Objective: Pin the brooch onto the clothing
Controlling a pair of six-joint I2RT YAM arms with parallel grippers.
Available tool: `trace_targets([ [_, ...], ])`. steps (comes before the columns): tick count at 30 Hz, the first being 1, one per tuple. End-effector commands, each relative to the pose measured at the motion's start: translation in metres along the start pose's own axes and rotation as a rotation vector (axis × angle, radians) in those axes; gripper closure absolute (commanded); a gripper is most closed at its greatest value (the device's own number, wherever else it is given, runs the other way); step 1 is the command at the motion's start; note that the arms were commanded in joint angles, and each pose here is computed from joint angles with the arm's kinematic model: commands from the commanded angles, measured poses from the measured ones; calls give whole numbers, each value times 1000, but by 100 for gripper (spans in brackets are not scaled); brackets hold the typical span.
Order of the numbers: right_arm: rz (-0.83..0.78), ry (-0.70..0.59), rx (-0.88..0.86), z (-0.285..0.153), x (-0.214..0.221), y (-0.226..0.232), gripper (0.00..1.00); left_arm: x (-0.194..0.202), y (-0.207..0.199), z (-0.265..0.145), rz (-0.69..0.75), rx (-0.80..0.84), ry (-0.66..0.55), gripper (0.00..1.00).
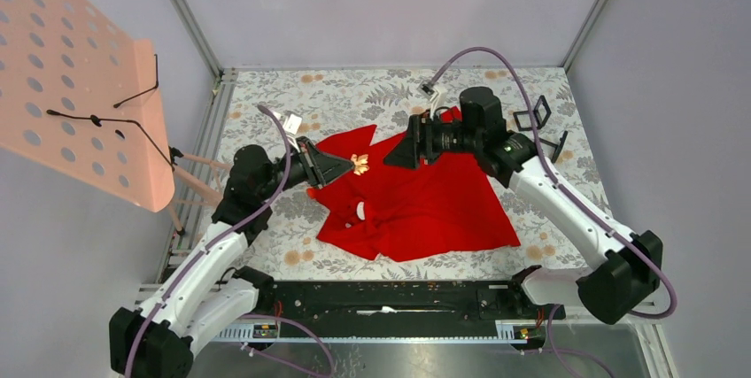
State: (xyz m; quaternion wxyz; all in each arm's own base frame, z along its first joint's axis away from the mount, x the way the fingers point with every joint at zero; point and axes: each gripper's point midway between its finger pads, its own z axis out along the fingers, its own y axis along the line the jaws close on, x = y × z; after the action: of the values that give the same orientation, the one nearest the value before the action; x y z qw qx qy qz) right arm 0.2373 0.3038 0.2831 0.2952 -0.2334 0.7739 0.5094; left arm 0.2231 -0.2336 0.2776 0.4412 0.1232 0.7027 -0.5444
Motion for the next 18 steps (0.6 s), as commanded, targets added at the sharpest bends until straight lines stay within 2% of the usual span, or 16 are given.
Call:
trace_targets([
  [1,-61,-119,155,-13,-16,-17,26,1,46,-20,-13,-218,-46,100],
  [6,4,-118,254,-9,-4,-40,27,14,81,-40,-102,-377,-66,100],
  [14,41,61,370,30,35,-55,30,27,114,-61,-179,-532,-107,100],
  [18,15,137,365,58,48,-47,32,30,128,-68,-207,-582,-125,100],
])
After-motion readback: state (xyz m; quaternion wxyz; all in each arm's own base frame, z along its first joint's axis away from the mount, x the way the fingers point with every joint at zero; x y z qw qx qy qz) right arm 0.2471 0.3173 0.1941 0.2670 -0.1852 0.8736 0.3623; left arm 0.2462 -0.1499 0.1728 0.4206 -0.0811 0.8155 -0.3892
